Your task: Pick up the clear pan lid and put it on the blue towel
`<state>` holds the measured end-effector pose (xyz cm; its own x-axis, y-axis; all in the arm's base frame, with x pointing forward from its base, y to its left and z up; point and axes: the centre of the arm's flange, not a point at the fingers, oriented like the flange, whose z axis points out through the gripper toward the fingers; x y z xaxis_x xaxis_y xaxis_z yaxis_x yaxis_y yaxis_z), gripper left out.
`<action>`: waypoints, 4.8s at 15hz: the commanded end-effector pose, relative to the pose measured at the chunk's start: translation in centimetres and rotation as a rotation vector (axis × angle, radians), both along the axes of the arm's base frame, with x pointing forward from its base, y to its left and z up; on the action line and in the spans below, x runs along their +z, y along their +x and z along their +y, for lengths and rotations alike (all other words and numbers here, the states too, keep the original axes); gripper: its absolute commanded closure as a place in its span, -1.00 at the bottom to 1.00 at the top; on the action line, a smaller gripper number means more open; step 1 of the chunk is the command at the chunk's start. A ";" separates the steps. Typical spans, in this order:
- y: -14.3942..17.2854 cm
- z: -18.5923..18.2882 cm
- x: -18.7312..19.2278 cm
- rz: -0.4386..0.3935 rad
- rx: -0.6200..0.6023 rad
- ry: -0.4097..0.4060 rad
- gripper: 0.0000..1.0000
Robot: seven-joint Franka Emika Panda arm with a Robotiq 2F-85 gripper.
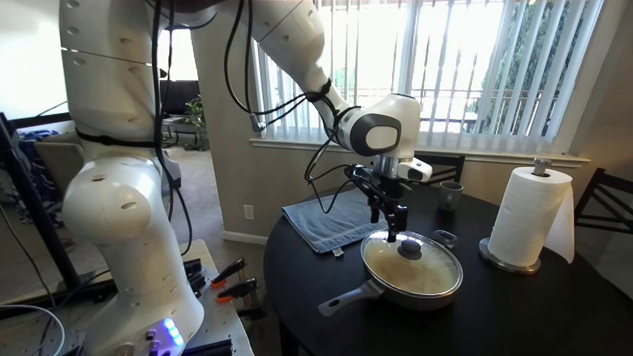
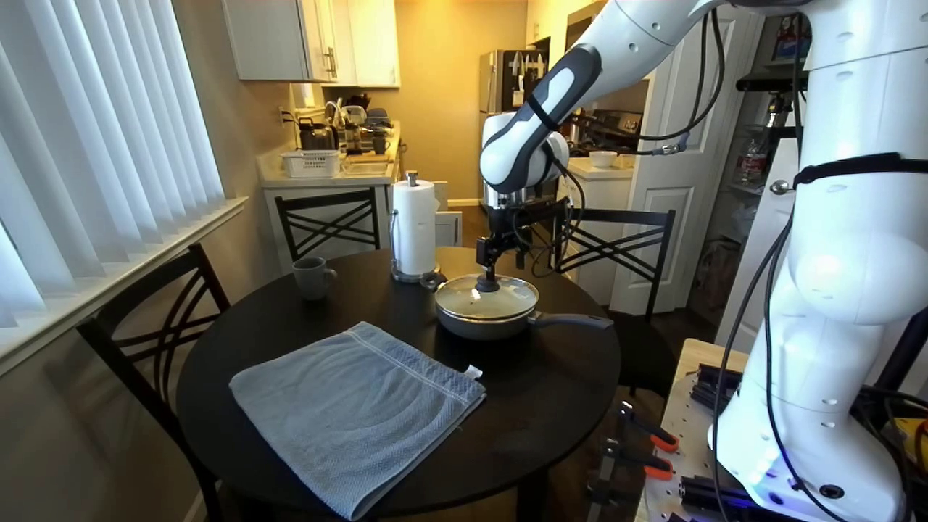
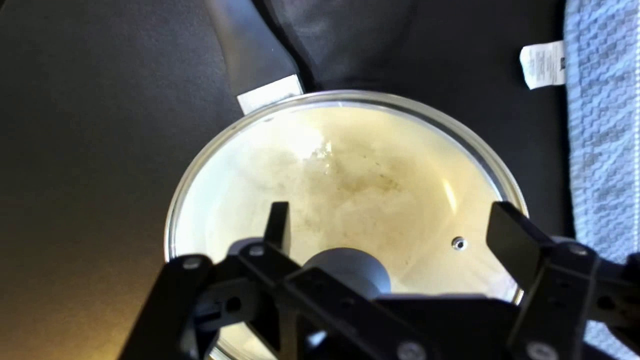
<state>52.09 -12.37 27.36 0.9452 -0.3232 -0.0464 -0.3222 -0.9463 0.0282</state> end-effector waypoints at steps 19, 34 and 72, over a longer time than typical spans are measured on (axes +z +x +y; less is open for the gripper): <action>6.9 -2.9 -3.6 0.120 -0.196 -0.001 -1.00; 6.8 -4.6 -5.7 0.107 -0.334 0.119 -1.00; 7.6 -6.0 -5.5 0.039 -0.538 0.013 0.35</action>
<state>59.92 -18.17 21.81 0.6659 -0.7411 -0.0852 -0.7404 -0.6706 0.0466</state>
